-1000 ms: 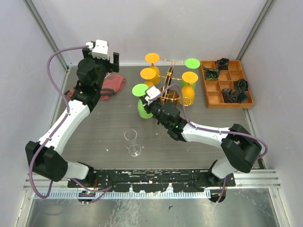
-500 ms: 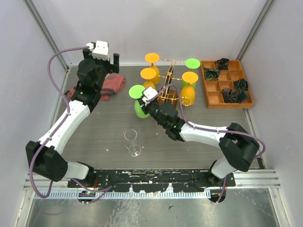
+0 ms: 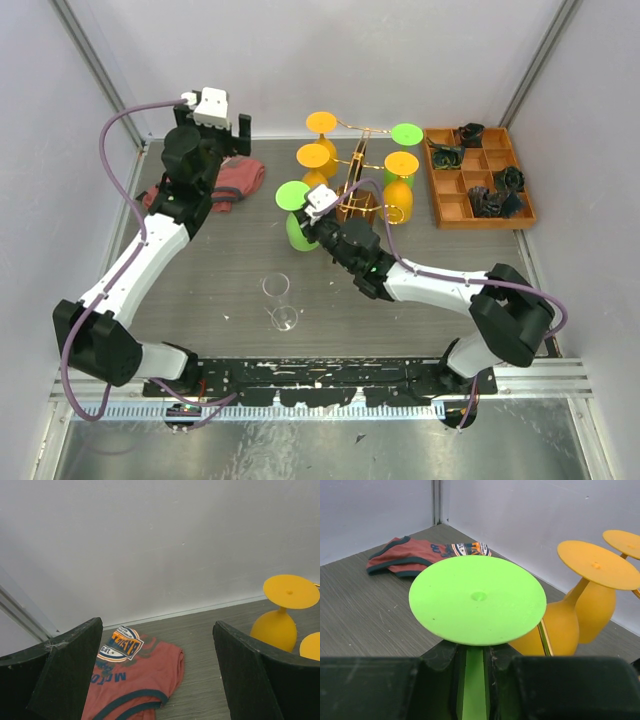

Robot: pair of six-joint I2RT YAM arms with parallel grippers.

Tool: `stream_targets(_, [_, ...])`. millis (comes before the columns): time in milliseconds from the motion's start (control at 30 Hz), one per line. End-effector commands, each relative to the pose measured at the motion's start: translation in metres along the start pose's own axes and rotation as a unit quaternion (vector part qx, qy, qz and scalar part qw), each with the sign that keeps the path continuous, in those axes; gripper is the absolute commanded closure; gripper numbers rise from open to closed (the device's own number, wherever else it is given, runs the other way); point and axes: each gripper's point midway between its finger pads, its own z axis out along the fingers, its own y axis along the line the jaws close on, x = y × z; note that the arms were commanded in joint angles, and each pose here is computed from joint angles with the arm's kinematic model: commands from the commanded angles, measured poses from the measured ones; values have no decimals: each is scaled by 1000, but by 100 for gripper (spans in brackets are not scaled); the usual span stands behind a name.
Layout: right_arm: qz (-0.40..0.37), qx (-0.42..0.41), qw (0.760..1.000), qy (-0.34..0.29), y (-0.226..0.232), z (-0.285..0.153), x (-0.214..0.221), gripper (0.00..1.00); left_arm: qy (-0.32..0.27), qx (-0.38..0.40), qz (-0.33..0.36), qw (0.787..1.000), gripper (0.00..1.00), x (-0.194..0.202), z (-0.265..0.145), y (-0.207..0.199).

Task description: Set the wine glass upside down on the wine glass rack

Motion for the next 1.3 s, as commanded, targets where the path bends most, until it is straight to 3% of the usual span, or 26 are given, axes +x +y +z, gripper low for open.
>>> stream_targets(0, [19, 30, 999, -38, -14, -12, -36, 99, -15, 0, -6, 1000, 2, -13, -10, 5])
stream_targets(200, [14, 46, 999, -12, -22, -23, -26, 94, -7, -1, -2, 1000, 2, -11, -22, 8])
stream_targets(333, [14, 47, 999, 1, -23, -29, -21, 82, -10, 0, 0, 1000, 2, -11, -36, 11])
stream_targets(667, [6, 65, 997, 48, -35, -50, -20, 64, 16, 34, 2, 999, 2, 1, -69, 6])
stream_targets(1033, [15, 72, 989, 125, -48, -91, -33, 60, 45, 24, -6, 999, 2, 11, -96, 15])
stream_targets(1267, [85, 13, 978, 191, -23, -88, -66, 60, 94, 34, -6, 995, 2, 7, -92, 12])
